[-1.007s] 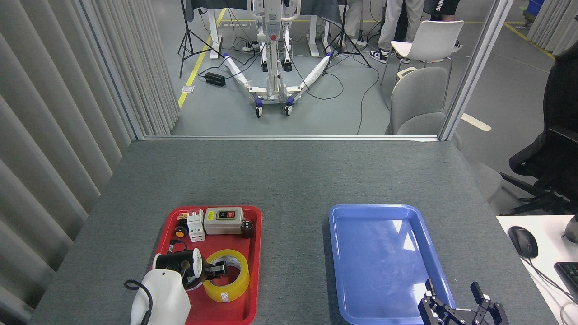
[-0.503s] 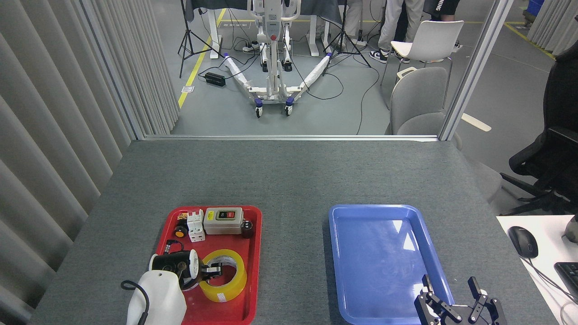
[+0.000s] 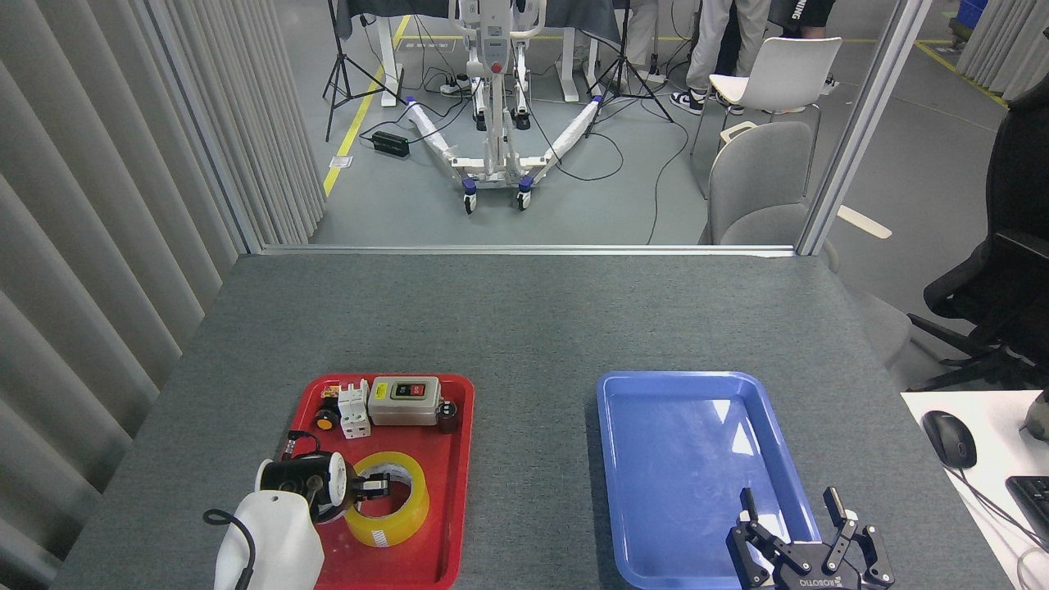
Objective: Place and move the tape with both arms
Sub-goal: 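Lift the tape and carry it with the left gripper toward the blue tray, then set the tape upright between trays and bring the right gripper to it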
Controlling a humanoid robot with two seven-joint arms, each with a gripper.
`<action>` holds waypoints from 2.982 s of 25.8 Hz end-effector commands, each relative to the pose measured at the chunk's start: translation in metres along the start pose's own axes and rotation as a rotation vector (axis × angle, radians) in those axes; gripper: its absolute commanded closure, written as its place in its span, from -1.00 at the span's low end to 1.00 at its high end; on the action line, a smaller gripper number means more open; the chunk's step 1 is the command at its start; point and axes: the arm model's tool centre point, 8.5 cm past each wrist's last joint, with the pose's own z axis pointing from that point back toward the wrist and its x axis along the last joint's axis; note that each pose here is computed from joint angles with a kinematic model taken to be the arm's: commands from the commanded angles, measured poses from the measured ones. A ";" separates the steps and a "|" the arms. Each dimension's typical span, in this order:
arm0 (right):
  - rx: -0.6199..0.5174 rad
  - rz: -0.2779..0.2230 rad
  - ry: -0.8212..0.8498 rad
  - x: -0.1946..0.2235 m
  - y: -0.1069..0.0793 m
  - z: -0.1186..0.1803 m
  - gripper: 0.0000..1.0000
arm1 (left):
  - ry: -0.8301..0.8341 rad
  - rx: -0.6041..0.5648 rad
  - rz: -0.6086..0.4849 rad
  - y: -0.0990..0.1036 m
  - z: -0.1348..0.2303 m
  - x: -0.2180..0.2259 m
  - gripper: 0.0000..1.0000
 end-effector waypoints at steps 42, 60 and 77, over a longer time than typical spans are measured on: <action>0.169 -0.424 -0.771 0.018 -0.037 0.016 -0.99 | -1.396 -0.297 0.627 -0.097 0.101 0.105 1.00; 0.243 -0.521 -0.928 0.023 -0.063 0.004 -0.99 | -1.587 -0.389 0.462 -0.130 0.107 0.129 1.00; 0.235 -0.485 -1.105 0.079 -0.078 0.008 -0.76 | -1.579 -0.380 0.466 -0.126 0.104 0.127 1.00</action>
